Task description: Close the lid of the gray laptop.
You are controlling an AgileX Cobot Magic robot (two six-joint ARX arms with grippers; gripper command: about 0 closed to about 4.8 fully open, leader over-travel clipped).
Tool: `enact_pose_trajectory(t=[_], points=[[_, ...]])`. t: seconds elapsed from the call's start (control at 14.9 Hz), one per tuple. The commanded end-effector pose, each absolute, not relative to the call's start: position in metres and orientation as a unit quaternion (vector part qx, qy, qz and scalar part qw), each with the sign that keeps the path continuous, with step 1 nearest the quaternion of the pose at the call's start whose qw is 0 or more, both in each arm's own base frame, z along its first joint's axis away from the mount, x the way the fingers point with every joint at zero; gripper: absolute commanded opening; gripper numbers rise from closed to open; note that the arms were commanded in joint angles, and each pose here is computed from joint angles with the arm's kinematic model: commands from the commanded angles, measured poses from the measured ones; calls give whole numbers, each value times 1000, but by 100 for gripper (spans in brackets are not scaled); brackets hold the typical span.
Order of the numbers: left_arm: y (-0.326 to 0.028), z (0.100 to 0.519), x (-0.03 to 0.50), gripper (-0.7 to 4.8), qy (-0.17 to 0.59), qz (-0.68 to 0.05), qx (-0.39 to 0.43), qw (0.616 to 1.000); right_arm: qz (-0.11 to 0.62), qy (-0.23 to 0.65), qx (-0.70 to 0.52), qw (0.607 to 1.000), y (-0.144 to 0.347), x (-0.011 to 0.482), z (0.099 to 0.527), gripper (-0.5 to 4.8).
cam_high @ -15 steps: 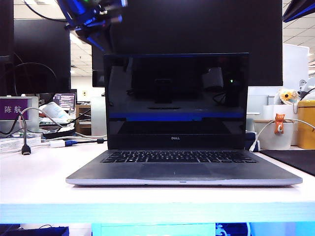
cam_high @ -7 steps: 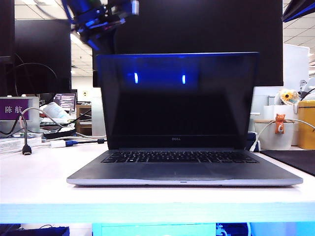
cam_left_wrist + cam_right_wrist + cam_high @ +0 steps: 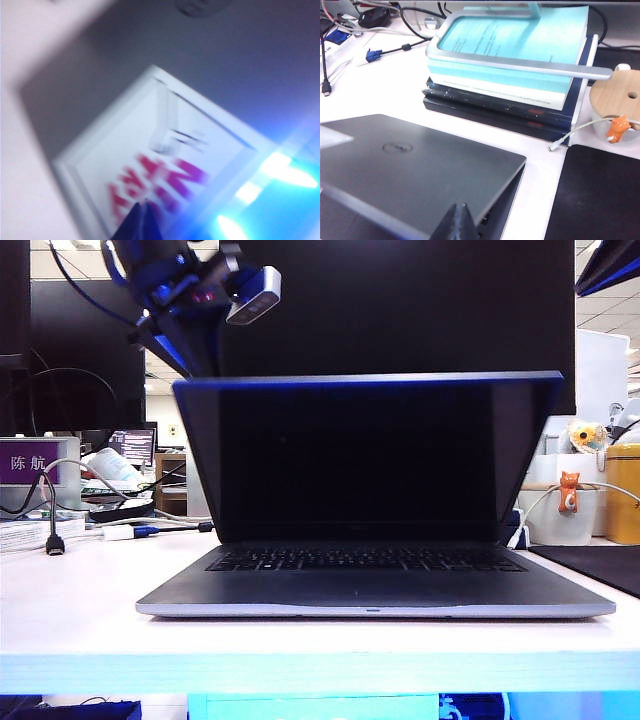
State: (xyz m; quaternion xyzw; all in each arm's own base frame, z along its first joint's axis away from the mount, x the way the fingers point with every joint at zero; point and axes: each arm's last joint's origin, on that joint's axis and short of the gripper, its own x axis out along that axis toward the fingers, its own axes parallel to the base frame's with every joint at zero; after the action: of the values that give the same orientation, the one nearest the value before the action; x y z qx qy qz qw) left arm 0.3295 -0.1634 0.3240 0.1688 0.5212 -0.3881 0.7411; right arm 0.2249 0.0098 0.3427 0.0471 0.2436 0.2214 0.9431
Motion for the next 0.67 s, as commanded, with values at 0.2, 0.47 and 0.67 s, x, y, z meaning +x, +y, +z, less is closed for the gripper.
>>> enact_pose_trajectory(t=[0.2,0.47,0.67], points=[[-165,312,315,-5,572,-412,151,693,224,251,47,941,10,232,337,-2],[-160,249,295,-5,610,-391,123,678,226,254,40,940,10,236,334,-2],[-148,242,279,-6,548,-342,140,750,226,243,35,943,10,237,336,-2]])
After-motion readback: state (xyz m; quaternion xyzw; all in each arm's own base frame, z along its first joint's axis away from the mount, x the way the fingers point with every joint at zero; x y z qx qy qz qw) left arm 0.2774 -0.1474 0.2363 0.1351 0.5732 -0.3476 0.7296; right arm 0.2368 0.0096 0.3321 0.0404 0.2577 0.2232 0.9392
